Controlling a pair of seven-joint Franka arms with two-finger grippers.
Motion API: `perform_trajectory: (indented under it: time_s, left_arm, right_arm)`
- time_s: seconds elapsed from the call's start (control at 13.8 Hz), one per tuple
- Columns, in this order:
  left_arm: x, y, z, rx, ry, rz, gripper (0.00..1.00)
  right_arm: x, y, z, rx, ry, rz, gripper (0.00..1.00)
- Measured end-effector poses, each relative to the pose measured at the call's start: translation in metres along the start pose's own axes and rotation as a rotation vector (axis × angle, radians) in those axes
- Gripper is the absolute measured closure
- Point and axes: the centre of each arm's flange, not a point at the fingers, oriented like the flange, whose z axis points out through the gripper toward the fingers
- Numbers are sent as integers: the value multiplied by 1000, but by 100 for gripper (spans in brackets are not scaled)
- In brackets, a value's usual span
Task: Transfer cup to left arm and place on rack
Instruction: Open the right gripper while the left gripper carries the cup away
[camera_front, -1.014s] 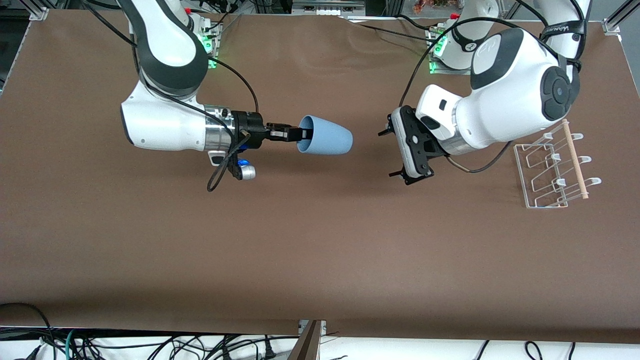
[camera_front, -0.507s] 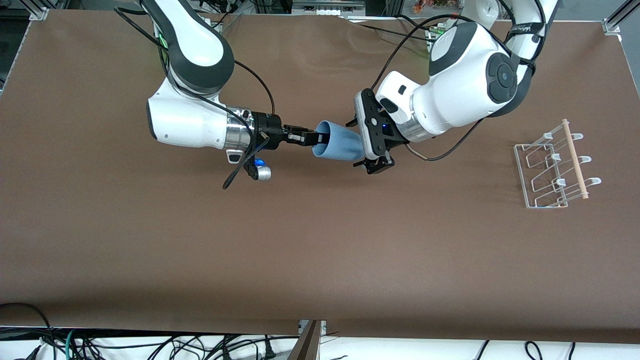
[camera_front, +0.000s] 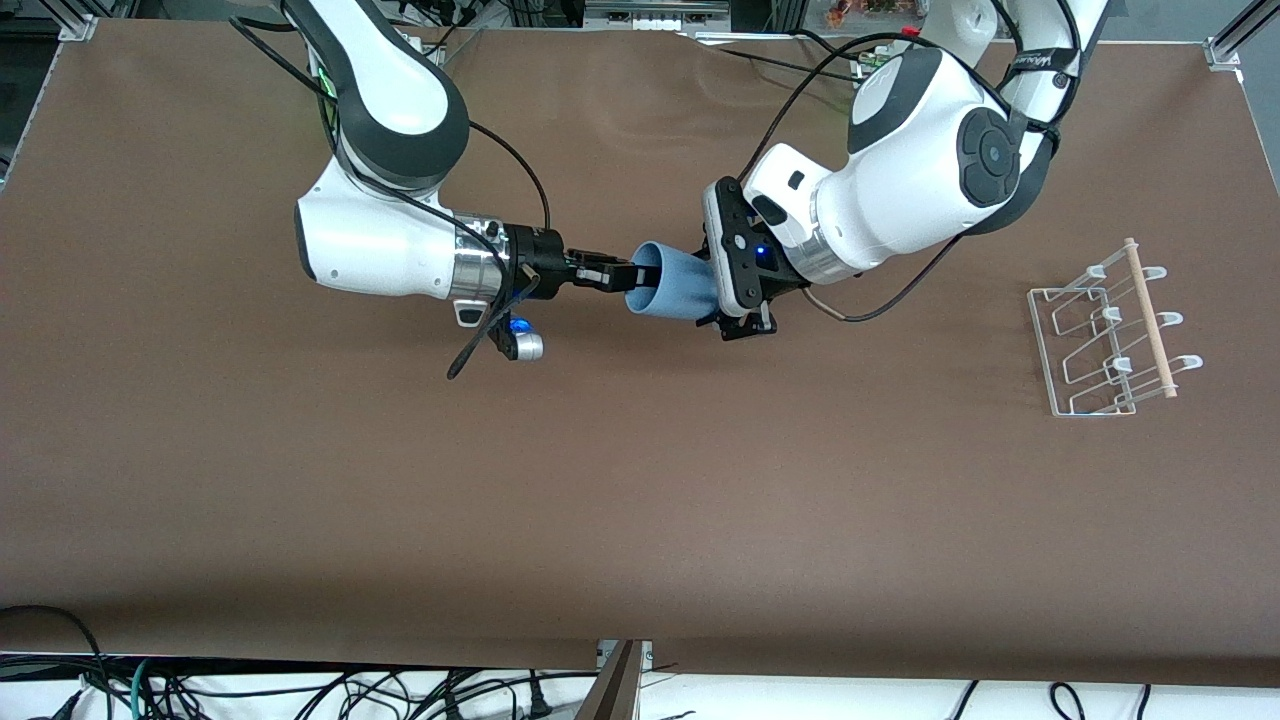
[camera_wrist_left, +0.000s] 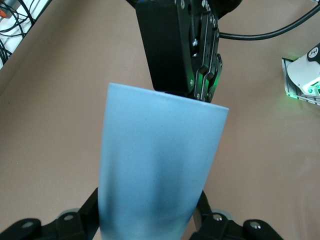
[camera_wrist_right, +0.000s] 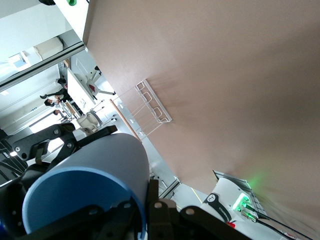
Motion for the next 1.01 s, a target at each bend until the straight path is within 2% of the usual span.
perform_trajectory:
  time_s: [0.14, 0.22, 0.58, 0.8, 0.87, 1.01]
  left_arm:
    - [0, 0, 0, 0, 0, 1, 26]
    - [0, 0, 0, -1, 0, 1, 26]
    - [-6, -3, -2, -13, -11, -9, 26]
    - [-34, -18, -16, -64, -51, -58, 26]
    - [-51, -27, -23, -86, -80, -82, 26]
    - [-90, -46, -40, -84, -185, -112, 26]
  right_arm:
    - [0, 0, 0, 0, 0, 0, 95]
    - [0, 0, 0, 2, 4, 0, 90]
    - [2, -2, -4, 7, 11, -1, 38]
    - [13, -8, -33, 21, 43, -5, 6]
    - [20, -8, -51, 21, 51, -3, 1]
    - [38, -4, -94, 23, 72, 12, 1]
